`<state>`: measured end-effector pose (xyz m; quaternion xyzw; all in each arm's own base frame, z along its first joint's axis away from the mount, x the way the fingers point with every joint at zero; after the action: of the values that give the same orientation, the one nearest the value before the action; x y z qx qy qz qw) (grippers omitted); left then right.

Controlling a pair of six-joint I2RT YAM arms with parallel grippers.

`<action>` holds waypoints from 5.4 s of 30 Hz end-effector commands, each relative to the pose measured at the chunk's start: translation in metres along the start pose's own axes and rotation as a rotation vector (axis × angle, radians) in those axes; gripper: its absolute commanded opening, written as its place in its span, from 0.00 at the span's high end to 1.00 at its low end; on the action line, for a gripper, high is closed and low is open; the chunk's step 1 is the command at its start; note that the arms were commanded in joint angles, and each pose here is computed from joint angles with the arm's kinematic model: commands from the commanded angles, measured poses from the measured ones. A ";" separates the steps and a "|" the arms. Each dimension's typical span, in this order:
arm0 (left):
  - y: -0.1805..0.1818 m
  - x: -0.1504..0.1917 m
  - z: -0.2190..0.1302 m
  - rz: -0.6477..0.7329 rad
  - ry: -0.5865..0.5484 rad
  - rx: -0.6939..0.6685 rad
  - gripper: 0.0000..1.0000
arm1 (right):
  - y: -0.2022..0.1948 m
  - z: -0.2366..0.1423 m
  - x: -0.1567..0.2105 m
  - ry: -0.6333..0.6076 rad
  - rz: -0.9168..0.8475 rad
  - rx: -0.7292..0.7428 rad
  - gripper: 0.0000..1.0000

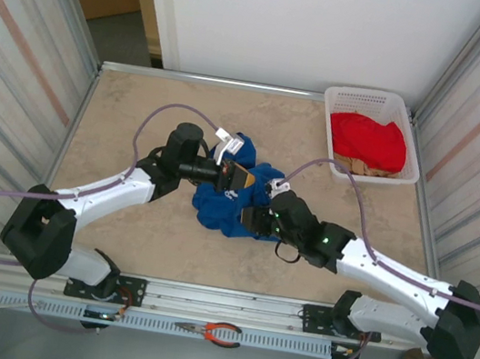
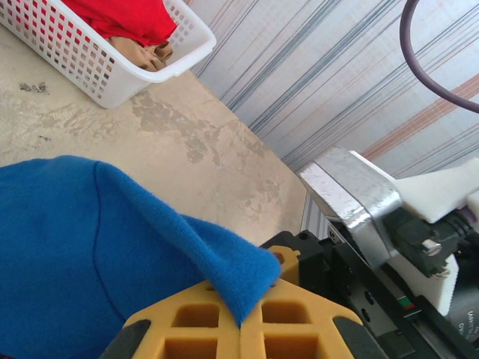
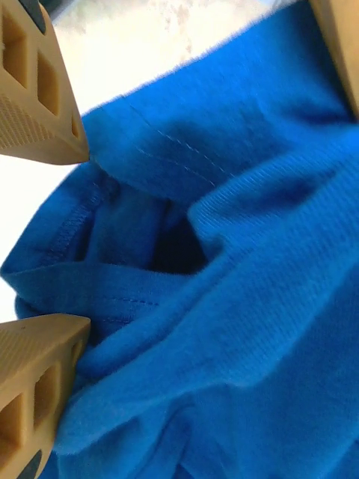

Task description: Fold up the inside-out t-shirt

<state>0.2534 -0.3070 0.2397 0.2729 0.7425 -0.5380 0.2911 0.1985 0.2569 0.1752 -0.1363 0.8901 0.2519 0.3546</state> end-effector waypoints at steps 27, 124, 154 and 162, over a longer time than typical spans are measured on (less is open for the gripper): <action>0.025 -0.016 -0.010 -0.077 -0.050 -0.085 0.46 | -0.030 -0.125 -0.097 -0.374 0.164 -0.098 1.00; 0.139 0.088 -0.117 -0.532 0.061 -0.927 0.23 | -0.144 -0.001 0.077 0.166 0.430 0.396 0.65; 0.133 0.024 -0.100 -0.381 0.004 -0.864 1.00 | -0.138 -0.047 -0.007 -0.038 0.464 0.253 1.00; 0.108 0.003 -0.121 -0.345 -0.016 -0.833 1.00 | -0.115 -0.018 0.039 0.139 0.405 0.227 0.45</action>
<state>0.3274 -0.1686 0.2130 -0.0127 0.9109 -0.2542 0.3247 0.2269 0.1416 0.1438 0.0891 0.9264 0.2245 0.2888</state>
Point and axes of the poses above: each hand's point on the last joint's axis, 136 mm out from that joint toward the fingers, its own z axis out along the fingers, its own y axis along the line the jaws close on, x = y × z, the point moved 2 cm from there along -z, back along the fingers, and after that the axes turned 2 degrees about -z, right-handed, at the moved point
